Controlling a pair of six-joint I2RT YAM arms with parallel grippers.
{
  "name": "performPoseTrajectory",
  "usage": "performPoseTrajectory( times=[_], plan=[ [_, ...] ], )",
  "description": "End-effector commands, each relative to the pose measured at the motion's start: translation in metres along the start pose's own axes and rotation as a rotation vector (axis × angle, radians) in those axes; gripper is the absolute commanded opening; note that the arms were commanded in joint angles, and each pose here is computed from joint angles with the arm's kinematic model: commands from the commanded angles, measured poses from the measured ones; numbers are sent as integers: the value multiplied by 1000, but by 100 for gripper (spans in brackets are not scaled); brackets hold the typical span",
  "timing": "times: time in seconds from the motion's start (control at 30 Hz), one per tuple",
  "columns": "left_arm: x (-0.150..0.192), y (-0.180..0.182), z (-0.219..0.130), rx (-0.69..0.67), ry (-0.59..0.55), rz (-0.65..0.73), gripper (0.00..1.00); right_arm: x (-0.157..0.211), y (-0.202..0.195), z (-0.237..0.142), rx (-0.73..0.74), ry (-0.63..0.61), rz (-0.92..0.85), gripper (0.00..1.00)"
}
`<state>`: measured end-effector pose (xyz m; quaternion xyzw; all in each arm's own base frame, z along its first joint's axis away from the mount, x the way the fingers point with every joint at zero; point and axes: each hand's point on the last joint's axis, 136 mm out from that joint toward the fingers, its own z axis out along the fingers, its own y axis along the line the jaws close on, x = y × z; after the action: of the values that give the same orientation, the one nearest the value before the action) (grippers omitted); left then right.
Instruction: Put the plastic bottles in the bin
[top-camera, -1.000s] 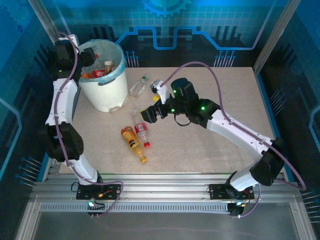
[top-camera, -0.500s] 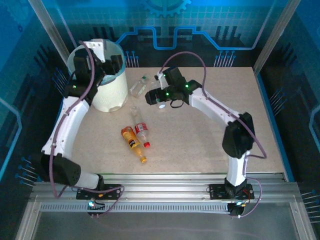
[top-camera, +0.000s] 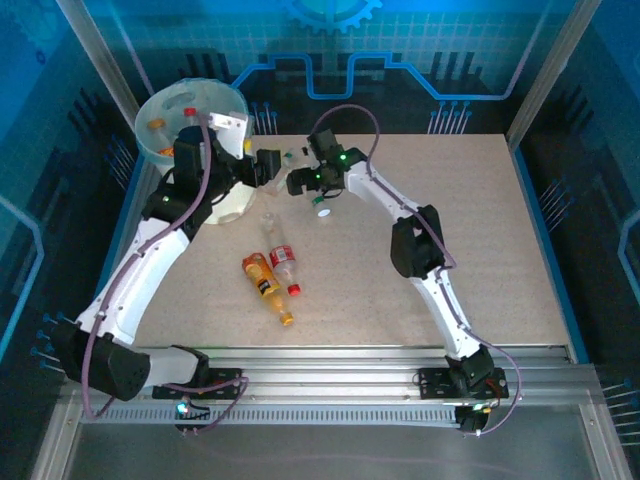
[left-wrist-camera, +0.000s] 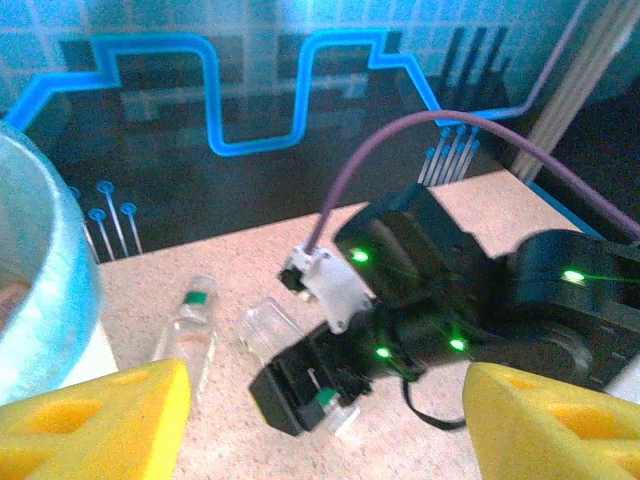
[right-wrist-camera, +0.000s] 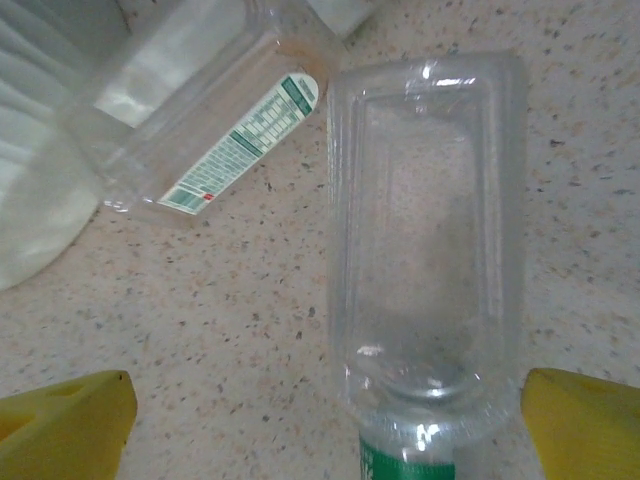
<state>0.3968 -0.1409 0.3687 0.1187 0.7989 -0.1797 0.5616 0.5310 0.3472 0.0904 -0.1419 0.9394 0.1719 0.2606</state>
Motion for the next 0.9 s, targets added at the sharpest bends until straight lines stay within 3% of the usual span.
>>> performPoseTrajectory(
  times=[0.0, 0.33, 0.6, 0.87],
  plan=[
    [11, -20, -13, 82, 44, 31, 74, -3, 12, 7, -32, -11, -53, 100],
    [26, -23, -17, 86, 79, 18, 75, 22, -15, 45, 9, 72, -69, 99],
    [25, -25, -17, 97, 76, 17, 75, 27, -20, 31, 2, 101, -86, 73],
    [22, -25, -22, 93, 59, 12, 75, 22, -13, 2, -36, 70, -106, 63]
  ],
)
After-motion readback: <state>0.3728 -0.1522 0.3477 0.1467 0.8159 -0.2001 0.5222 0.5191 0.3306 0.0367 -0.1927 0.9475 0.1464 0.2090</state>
